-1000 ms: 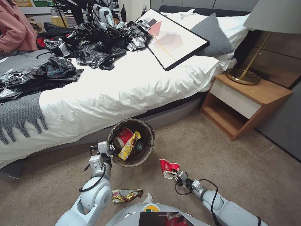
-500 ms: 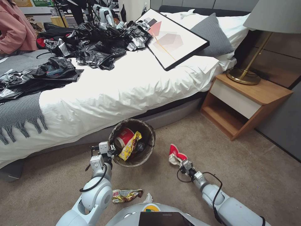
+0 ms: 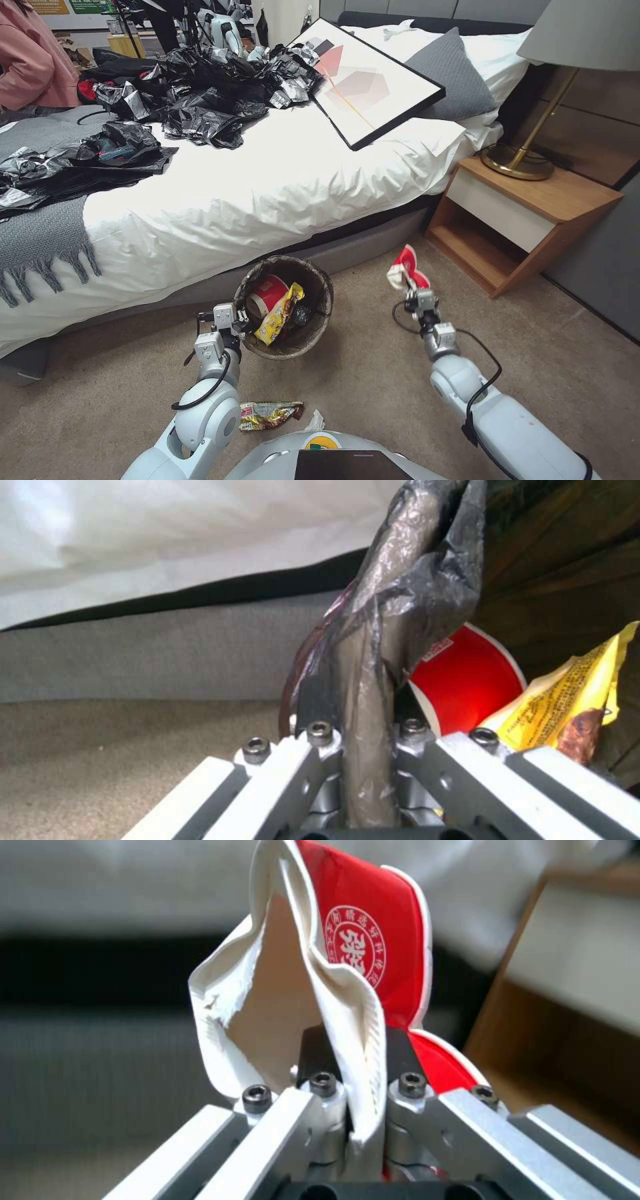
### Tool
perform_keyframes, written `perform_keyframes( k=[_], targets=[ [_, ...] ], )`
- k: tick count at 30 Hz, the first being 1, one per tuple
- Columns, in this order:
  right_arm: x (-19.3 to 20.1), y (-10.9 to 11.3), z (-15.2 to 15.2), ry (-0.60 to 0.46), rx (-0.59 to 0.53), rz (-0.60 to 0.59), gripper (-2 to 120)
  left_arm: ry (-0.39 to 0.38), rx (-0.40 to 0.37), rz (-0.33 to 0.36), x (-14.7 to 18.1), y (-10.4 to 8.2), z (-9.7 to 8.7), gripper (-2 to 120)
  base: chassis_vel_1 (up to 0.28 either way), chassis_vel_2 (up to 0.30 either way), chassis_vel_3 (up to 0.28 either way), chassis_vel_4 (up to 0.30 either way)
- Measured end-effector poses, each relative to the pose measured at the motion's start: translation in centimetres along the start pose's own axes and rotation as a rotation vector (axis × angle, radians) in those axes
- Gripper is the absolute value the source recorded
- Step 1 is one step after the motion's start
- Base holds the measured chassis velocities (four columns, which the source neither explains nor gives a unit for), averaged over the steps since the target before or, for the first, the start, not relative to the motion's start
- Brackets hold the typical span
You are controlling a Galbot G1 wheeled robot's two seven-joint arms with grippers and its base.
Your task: Pick up the trash bin, then pick up the garbage from the floor and place it into the trash bin.
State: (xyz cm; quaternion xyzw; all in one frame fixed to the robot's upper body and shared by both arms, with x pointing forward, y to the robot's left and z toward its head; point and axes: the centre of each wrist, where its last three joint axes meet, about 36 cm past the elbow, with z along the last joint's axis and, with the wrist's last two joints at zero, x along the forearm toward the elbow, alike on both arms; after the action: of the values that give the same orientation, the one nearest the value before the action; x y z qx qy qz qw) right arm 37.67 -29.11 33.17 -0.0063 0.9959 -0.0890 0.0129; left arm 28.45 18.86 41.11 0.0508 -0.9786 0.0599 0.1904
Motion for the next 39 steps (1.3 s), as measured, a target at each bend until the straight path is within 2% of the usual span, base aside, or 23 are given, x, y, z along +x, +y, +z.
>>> perform_keyframes(
  k=[2,3,4,6,7,9,11,14,15,18,19,22,27,30,37,39],
  targets=[
    [-0.4,0.9,-5.8,-0.121,-0.076,0.020,0,0.012,-0.003,0.008,0.1,-0.2,0.2,0,0.000,0.000,0.000,0.000],
    [-0.3,1.3,-7.5,-0.158,-0.101,0.011,0,0.018,-0.004,0.011,0.1,-0.1,0.2,0,0.000,0.000,0.000,0.000],
    [-0.3,1.3,-7.5,-0.158,-0.101,0.011,0,0.018,-0.004,0.011,0.1,-0.1,0.2,0,0.000,0.000,0.000,0.000],
    [0.2,2.0,-10.5,-0.220,-0.148,-0.028,0,0.031,-0.005,0.018,0.1,-0.1,0.3,0,0.000,0.000,0.000,0.000],
    [0.2,2.0,-10.5,-0.220,-0.148,-0.028,0,0.031,-0.005,0.018,0.1,-0.1,0.3,0,0.000,0.000,0.000,0.000],
    [0.9,2.7,-13.0,-0.273,-0.187,-0.090,0,0.042,-0.004,0.026,0.1,-0.2,0.4,0,0.000,0.000,0.000,0.000],
    [1.1,3.0,-13.8,-0.290,-0.199,-0.118,0,0.045,-0.005,0.028,0.1,-0.2,0.4,0,0.000,0.000,0.000,0.000],
    [2.1,3.9,-16.5,-0.365,-0.238,-0.259,0,0.059,-0.009,0.037,0.1,-0.4,0.5,0,0.000,0.000,0.000,0.000],
    [2.1,3.9,-16.5,-0.365,-0.238,-0.259,0,0.059,-0.009,0.037,0.1,-0.4,0.5,0,0.000,0.000,0.000,0.000],
    [3.1,4.5,-18.0,-0.415,-0.259,-0.403,0,0.071,-0.010,0.045,0.2,-0.5,0.6,0,0.000,0.000,0.000,0.000],
    [3.1,4.5,-18.0,-0.415,-0.259,-0.403,0,0.071,-0.010,0.045,0.2,-0.5,0.6,0,0.000,0.000,0.000,0.000],
    [3.8,5.0,-18.3,-0.431,-0.269,-0.505,0,0.075,-0.008,0.052,0.1,-0.6,0.5,0,0.000,0.000,0.000,0.000],
    [4.4,5.5,-18.2,-0.423,-0.271,-0.578,0,0.078,-0.006,0.056,0.1,-0.7,0.4,0,0.000,0.000,0.000,0.000],
    [5.3,6.1,-17.5,-0.386,-0.264,-0.664,0,0.081,-0.007,0.060,0.1,-0.8,0.4,0,0.000,0.000,0.000,0.000],
    [6.3,7.3,-15.7,-0.319,-0.252,-0.757,0,0.083,-0.003,0.061,0.1,-1.0,0.4,0,0.000,0.000,0.000,0.000],
    [6.8,7.9,-14.4,-0.284,-0.243,-0.793,0,0.084,0.000,0.062,0.1,-1.1,0.5,0,0.000,0.000,0.000,0.000]
  ],
)
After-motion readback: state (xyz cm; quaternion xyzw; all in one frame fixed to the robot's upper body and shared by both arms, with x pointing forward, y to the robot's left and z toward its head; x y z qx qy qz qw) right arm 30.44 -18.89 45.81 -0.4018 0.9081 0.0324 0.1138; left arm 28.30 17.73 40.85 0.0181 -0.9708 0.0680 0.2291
